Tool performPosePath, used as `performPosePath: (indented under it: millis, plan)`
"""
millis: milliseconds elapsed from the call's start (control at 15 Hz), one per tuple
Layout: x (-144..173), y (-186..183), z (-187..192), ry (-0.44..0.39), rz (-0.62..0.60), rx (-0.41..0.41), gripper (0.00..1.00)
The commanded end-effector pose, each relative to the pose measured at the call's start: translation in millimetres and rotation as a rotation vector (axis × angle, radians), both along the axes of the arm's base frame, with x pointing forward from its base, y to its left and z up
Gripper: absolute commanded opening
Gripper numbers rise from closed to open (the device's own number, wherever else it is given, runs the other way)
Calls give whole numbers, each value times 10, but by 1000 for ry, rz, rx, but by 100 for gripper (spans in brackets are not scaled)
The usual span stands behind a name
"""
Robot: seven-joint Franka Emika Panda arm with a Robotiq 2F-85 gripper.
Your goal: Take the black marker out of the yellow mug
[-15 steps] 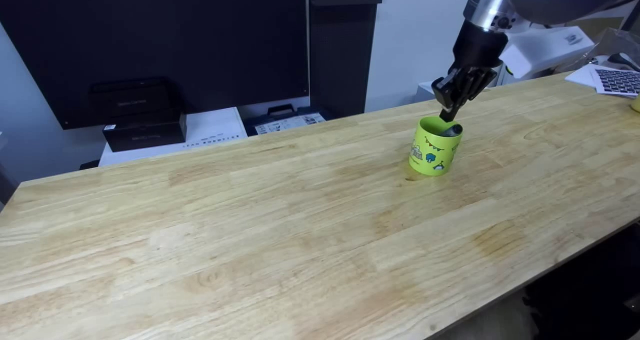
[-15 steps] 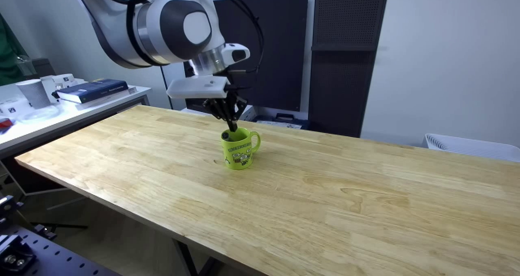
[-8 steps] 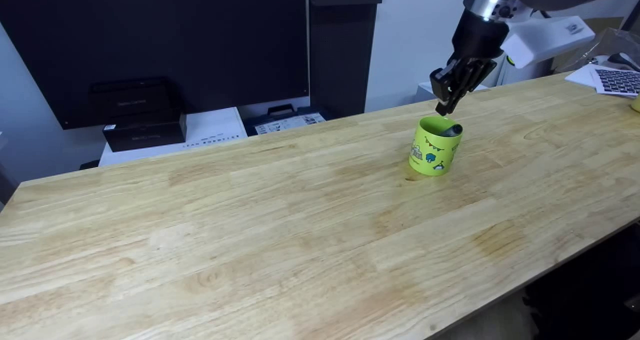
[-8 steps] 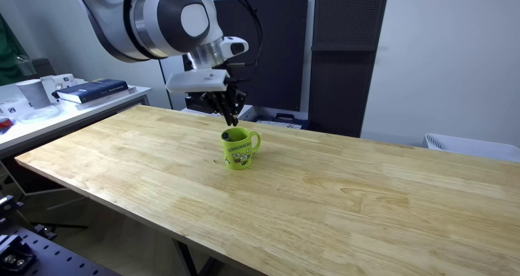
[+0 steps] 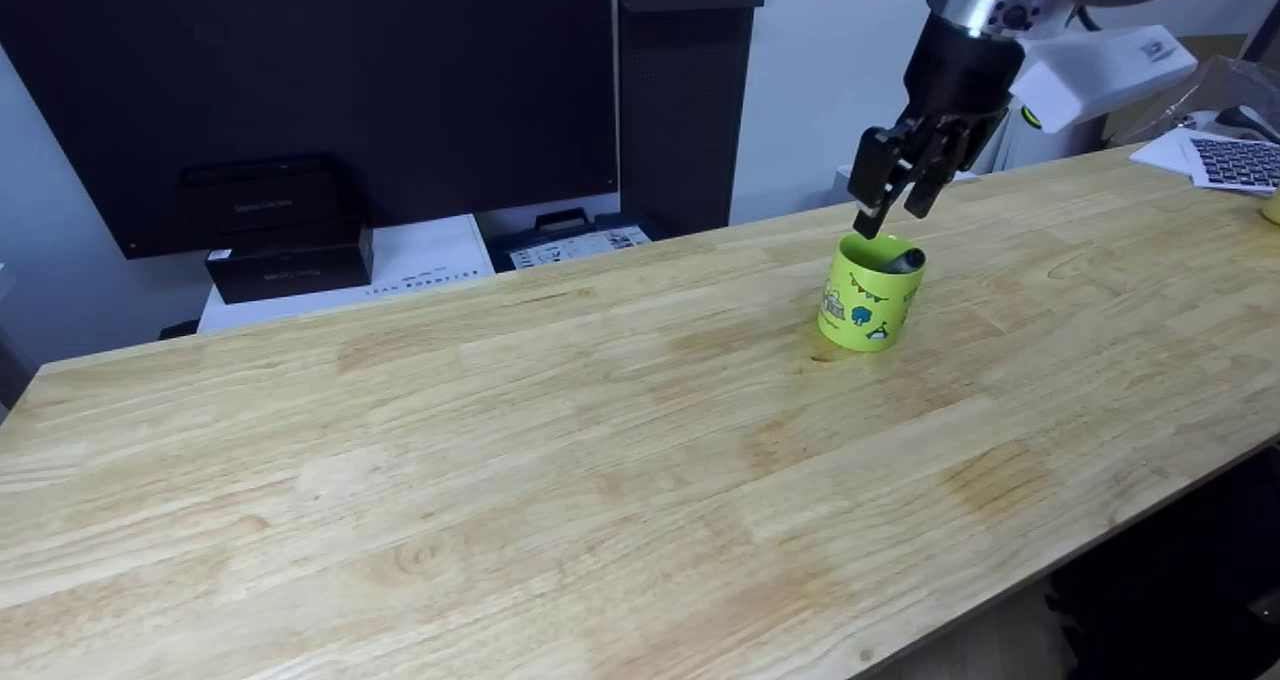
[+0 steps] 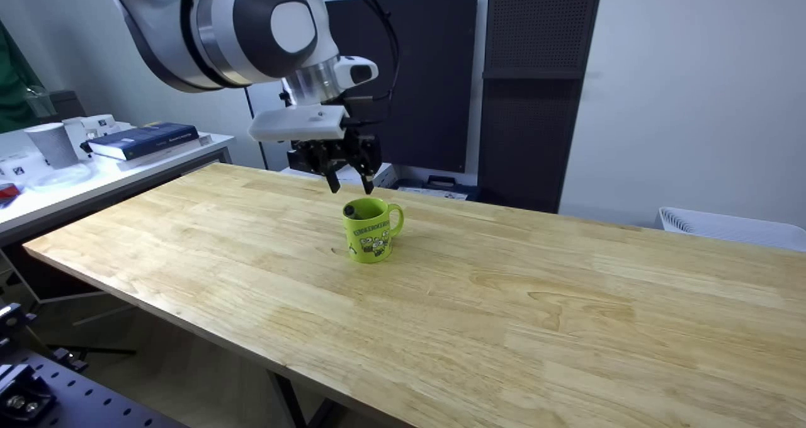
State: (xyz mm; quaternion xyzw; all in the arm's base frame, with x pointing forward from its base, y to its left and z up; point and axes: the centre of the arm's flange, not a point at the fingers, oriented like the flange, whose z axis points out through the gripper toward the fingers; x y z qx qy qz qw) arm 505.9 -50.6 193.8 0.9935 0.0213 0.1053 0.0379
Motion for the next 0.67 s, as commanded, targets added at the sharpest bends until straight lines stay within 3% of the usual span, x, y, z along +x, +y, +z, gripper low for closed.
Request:
performPosePath:
  millis: [0,133,200,333,600]
  plan:
    - [-224,7,25,37,6,13,98]
    - [-269,-12,1,41,-1,12,100]
    - [-279,-21,-5,43,-7,15,71]
    - [-296,-34,-14,47,-9,13,75]
    - [-302,-70,-66,59,-17,15,46]
